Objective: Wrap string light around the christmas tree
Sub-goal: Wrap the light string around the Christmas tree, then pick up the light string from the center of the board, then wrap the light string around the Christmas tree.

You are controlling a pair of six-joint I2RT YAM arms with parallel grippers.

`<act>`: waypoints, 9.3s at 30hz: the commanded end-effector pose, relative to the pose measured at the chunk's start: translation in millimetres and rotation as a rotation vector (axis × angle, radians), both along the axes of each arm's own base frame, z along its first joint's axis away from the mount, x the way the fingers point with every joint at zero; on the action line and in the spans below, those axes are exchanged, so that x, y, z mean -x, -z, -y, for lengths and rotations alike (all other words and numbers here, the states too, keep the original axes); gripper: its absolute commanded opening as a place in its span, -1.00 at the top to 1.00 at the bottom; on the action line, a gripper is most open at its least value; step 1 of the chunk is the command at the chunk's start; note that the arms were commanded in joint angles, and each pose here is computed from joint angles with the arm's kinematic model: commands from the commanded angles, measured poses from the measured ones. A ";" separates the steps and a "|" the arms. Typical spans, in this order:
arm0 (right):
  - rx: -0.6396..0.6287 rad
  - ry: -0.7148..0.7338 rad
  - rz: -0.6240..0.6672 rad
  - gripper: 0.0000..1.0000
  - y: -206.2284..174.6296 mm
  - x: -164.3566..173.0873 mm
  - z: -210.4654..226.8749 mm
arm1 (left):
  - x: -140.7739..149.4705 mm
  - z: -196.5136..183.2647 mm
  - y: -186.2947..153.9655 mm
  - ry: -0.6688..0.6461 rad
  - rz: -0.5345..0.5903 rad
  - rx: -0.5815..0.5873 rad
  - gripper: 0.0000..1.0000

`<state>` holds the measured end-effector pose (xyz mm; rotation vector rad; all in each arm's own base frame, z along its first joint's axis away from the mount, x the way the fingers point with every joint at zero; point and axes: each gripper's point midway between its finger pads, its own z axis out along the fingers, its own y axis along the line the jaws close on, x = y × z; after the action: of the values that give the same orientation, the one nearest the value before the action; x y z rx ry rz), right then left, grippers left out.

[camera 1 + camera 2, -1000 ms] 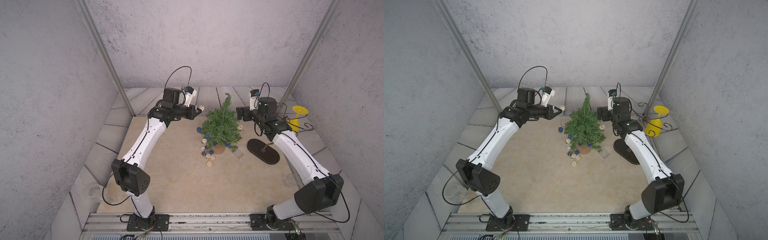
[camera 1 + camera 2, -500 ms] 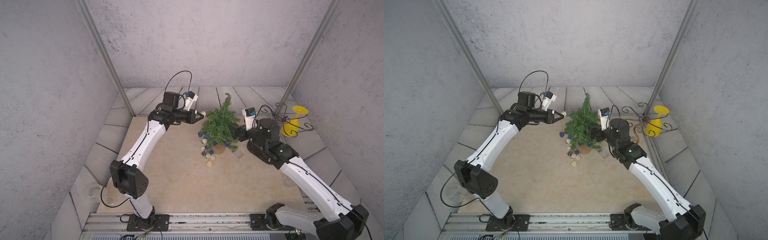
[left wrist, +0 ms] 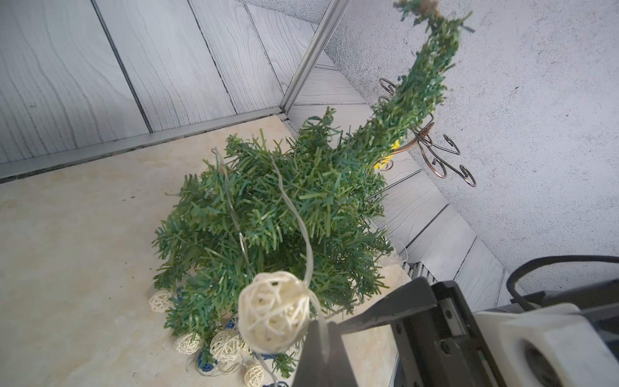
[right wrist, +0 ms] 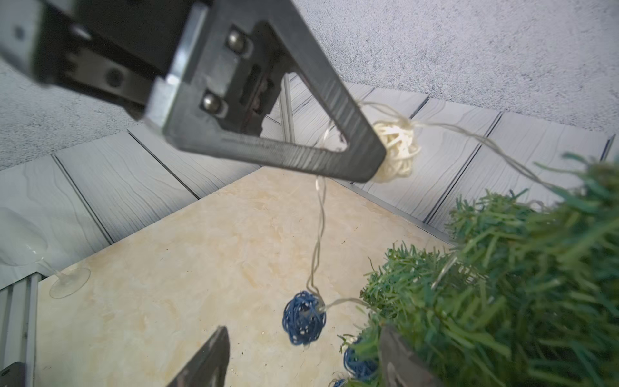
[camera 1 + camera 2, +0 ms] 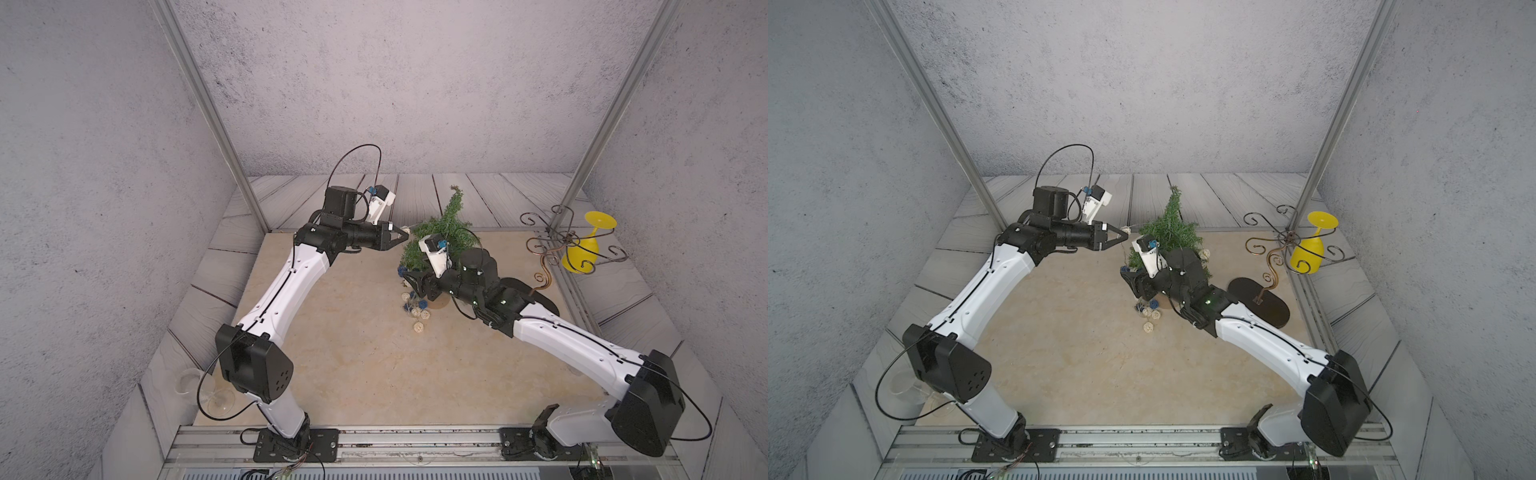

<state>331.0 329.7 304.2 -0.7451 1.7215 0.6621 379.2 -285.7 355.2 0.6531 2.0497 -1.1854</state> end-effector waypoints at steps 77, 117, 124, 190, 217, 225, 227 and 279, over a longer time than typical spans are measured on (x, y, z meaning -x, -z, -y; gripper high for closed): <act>-0.378 -0.314 -0.328 1.00 -81.9 38.6 -10.9 | 60.4 -4.0 116.0 -0.257 0.544 -0.017 -0.45; -0.315 -0.129 -0.272 0.95 -63.6 38.2 23.4 | 97.2 18.9 83.9 -0.072 0.514 0.200 1.00; -0.281 -0.064 -0.269 0.31 -56.1 30.8 30.1 | 117.2 23.4 81.5 0.020 0.410 0.211 1.00; -0.101 0.397 -0.091 1.00 50.6 100.3 184.1 | 78.7 61.1 54.2 -0.061 0.269 0.190 1.00; 0.070 0.591 0.144 1.00 -148.0 43.3 195.6 | 70.4 9.1 13.8 -0.318 0.383 0.079 -0.16; 0.137 0.628 0.213 1.00 -177.4 6.7 187.8 | 61.1 12.8 -27.5 -0.302 0.494 0.017 -0.59; 0.132 0.626 0.213 1.00 -177.5 -2.3 188.8 | 55.2 18.1 -36.8 -0.282 0.514 0.012 -0.60; -0.002 0.114 -0.132 1.00 -102.7 -185.4 99.0 | -38.8 30.8 -14.1 -0.233 0.467 0.018 -0.32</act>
<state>520.1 217.5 426.6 -0.5559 1.8268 0.5425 418.0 -326.4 345.5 0.6098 1.7205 -0.7519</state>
